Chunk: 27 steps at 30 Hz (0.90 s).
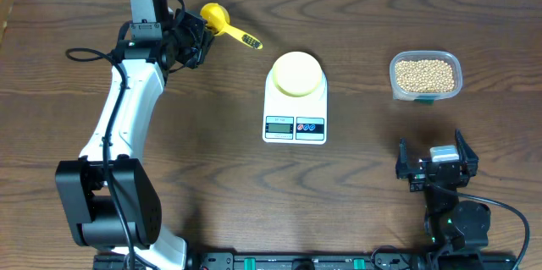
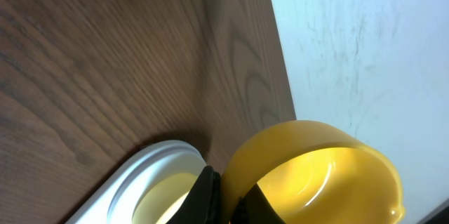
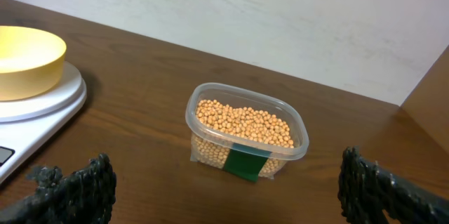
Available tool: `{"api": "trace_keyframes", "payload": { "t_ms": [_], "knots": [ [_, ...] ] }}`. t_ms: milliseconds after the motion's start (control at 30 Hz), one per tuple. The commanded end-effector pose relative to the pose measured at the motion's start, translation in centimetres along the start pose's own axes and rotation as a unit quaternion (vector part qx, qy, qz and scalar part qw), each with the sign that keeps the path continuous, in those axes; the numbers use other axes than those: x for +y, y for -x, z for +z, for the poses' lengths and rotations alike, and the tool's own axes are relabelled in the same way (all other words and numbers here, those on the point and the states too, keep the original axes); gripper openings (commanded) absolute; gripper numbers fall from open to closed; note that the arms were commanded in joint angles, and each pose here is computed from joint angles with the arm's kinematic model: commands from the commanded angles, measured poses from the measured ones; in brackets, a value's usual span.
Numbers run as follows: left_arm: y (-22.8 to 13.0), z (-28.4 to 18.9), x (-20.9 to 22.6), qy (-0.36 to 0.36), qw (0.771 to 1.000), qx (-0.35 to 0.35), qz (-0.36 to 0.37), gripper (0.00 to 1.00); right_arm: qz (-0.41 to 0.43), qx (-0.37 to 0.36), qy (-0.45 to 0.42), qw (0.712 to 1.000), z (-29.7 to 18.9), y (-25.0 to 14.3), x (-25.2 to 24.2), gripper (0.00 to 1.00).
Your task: Scoop item into bowl and weigh 50g on scale
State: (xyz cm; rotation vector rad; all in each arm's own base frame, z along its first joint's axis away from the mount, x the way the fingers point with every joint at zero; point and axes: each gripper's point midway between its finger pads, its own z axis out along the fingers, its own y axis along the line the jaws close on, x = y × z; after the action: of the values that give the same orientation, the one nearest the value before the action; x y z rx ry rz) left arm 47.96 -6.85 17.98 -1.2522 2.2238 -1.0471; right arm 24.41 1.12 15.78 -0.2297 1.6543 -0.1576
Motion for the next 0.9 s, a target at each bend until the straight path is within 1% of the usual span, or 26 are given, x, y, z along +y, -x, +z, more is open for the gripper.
{"api": "trace_keyframes", "payload": {
  "t_ms": [0, 133, 167, 200, 233, 333, 400, 467, 500, 567, 600, 633, 700, 800, 833, 867],
  "knots": [
    [-0.7, -0.2, -0.7, -0.011, 1.0, 0.018, 0.008, 0.08, 0.006, -0.001, 0.004, 1.0, 0.0, -0.1, 0.2, 0.99],
    [-1.1, -0.2, -0.8, -0.015, 0.999, 0.028, 0.008, 0.07, 0.012, -0.015, 0.019, 1.0, 0.0, 0.6, 0.6, 0.99],
    [-1.2, -0.1, -0.9, -0.016, 0.999, 0.03, 0.01, 0.07, 0.019, -0.025, 0.054, 0.998, -0.1, 1.0, 1.8, 0.99],
    [-1.3, -0.1, -1.0, -0.018, 0.999, 0.03, 0.016, 0.07, 0.02, -0.024, 0.066, 0.997, -0.2, 0.9, 2.3, 0.99],
    [-1.7, 0.1, -1.3, -0.023, 0.998, 0.032, 0.042, 0.08, 0.034, -0.032, 0.095, 0.994, -0.3, 1.3, 3.2, 0.99],
    [-2.9, 0.5, -2.2, -0.034, 0.997, 0.039, 0.059, 0.08, 0.078, -0.07, 0.13, 0.986, -0.6, 3.5, 4.1, 0.99],
    [-3.6, 0.7, -3.0, -0.045, 0.996, 0.042, 0.071, 0.07, 0.109, -0.077, 0.147, 0.98, -0.8, 4.4, 4.4, 0.99],
    [-4.4, 0.9, -4.1, -0.063, 0.994, 0.044, 0.084, 0.07, 0.157, -0.07, 0.181, 0.968, -1.0, 5.6, 5.1, 0.99],
    [-4.8, 1.0, -4.9, -0.076, 0.992, 0.044, 0.087, 0.07, 0.176, -0.064, 0.211, 0.959, -1.3, 6.9, 5.8, 0.99],
    [-5.4, 1.1, -5.7, -0.089, 0.992, 0.047, 0.079, 0.08, 0.18, -0.058, 0.241, 0.952, -1.4, 8.5, 6.3, 0.99],
    [-6.0, 1.2, -6.4, -0.099, 0.991, 0.051, 0.068, 0.08, 0.18, -0.051, 0.261, 0.947, -1.1, 10.3, 6.5, 0.99],
    [-6.3, 1.3, -6.7, -0.103, 0.991, 0.053, 0.068, 0.08, 0.18, -0.047, 0.271, 0.944, -0.9, 11.2, 6.7, 0.99],
    [-7.0, 1.4, -6.9, -0.104, 0.991, 0.059, 0.066, 0.08, 0.199, -0.027, 0.293, 0.935, -0.1, 12.7, 7.0, 0.99],
    [-8.2, 1.6, -7.1, -0.104, 0.99, 0.07, 0.059, 0.07, 0.232, 0.015, 0.346, 0.909, 1.7, 14.8, 8.2, 0.99],
    [-9.1, 1.8, -7.2, -0.102, 0.991, 0.077, 0.05, 0.07, 0.237, 0.033, 0.37, 0.897, 3.0, 15.6, 8.8, 0.99],
    [-9.4, 1.9, -7.2, -0.101, 0.991, 0.078, 0.047, 0.08, 0.239, 0.04, 0.379, 0.893, 3.7, 16.0, 9.1, 0.99]
  ]
}}
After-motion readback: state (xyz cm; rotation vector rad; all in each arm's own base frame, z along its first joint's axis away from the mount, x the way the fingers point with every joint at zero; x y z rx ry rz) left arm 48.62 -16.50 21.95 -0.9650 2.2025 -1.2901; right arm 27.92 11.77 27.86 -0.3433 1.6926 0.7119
